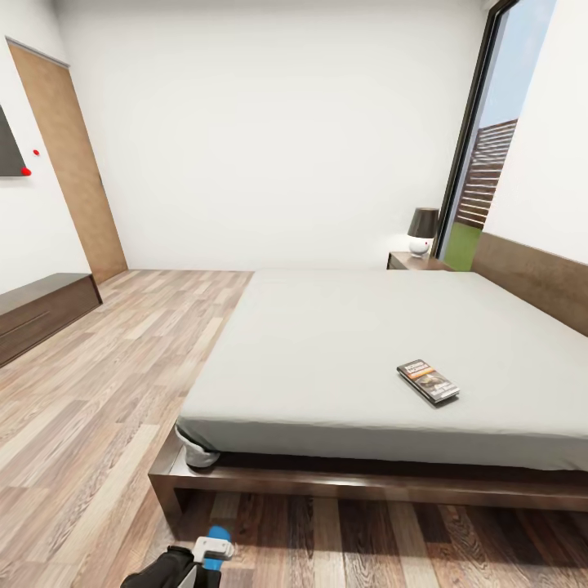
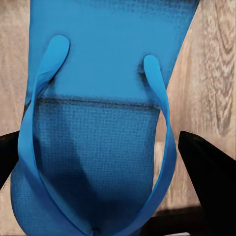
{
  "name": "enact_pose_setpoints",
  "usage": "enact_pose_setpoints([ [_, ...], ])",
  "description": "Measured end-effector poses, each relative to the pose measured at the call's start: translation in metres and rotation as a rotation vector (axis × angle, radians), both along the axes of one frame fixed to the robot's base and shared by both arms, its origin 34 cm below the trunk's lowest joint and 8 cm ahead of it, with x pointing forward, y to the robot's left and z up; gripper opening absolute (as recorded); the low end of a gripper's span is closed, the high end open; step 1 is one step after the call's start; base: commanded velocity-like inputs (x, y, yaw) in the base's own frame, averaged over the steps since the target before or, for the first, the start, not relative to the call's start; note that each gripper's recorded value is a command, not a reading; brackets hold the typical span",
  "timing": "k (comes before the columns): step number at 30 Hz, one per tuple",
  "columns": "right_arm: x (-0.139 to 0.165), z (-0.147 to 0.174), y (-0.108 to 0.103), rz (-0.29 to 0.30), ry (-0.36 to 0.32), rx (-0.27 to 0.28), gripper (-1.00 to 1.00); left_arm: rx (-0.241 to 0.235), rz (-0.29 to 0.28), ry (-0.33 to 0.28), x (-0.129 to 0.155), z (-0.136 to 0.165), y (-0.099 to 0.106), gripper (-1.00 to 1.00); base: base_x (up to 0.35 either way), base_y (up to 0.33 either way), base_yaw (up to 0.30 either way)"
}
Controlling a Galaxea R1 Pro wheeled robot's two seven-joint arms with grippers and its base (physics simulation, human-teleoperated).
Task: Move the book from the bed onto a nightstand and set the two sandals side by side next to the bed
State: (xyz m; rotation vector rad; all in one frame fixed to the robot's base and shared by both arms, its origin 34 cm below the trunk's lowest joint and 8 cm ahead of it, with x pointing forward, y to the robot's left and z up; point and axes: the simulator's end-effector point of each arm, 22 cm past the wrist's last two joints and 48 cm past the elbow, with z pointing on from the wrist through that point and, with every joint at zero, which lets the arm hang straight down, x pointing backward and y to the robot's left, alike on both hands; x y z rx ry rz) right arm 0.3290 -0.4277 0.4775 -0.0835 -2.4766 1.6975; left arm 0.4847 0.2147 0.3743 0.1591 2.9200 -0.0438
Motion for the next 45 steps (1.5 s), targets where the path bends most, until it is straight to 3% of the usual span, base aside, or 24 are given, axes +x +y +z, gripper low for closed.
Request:
enact_pose_setpoints([
  [7, -0.008, 0.003, -0.009, -0.003, 0.014, -0.026, -1.0, 0.044, 0.016, 0.002, 0.0, 0.0, 0.017, -1.0, 0.0, 0.0, 0.0],
  [17, -0.024, 0.007, -0.036, -0.018, 0.036, -0.064, -1.0, 0.042, 0.021, 0.003, 0.0, 0.0, 0.019, -1.0, 0.0, 0.0, 0.0],
  [34, -0.03, 0.012, -0.048, -0.025, 0.04, -0.091, -1.0, 0.039, 0.023, 0.004, -0.001, -0.001, 0.02, -1.0, 0.0, 0.0, 0.0],
  [40, -0.041, 0.017, -0.077, -0.04, 0.051, -0.115, -1.0, 0.04, 0.024, 0.003, 0.0, -0.001, 0.02, -1.0, 0.0, 0.0, 0.0],
  [45, -0.048, 0.01, -0.098, -0.057, 0.047, -0.08, -1.0, 0.041, 0.023, 0.003, 0.0, 0.0, 0.02, -1.0, 0.0, 0.0, 0.0],
])
